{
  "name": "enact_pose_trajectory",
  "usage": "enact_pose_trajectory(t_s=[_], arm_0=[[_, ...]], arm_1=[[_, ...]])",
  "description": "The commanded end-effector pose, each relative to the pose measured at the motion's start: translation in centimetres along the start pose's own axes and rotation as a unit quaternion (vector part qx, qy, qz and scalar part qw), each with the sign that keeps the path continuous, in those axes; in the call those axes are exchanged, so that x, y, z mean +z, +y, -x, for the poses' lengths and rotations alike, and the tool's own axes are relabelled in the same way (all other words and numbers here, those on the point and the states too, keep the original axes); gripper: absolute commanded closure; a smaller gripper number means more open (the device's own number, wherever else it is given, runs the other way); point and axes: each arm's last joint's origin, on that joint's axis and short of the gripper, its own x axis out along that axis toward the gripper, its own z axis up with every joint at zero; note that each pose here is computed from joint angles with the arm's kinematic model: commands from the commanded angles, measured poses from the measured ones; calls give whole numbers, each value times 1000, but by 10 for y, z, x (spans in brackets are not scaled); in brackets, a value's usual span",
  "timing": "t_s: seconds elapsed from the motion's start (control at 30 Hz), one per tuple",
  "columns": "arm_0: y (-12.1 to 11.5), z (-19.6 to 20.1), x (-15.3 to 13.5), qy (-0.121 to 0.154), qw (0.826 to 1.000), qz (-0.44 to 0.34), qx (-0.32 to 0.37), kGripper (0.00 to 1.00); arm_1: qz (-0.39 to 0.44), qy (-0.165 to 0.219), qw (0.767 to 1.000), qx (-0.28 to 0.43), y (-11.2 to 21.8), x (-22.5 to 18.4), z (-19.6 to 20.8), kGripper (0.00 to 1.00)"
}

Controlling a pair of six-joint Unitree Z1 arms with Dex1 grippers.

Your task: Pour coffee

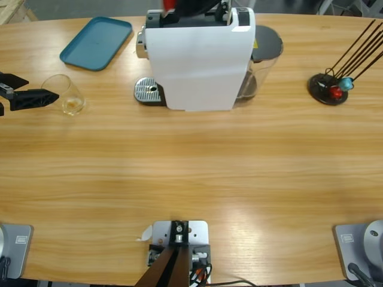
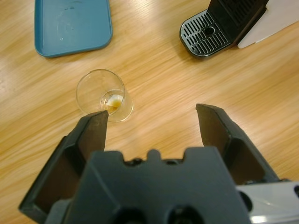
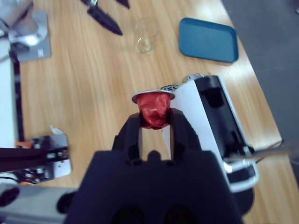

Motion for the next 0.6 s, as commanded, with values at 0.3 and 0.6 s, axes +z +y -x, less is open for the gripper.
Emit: enact_pose_trajectory(t_s=[0.3, 0.6], arm_0=[[-2, -13, -10, 30, 1000, -1, 4, 184], [-2, -14, -10, 32, 999, -1, 3, 184]], arm_1=[[108, 63, 992, -15, -27, 28, -65, 851], [137, 101, 984, -47, -42, 32, -96, 851]])
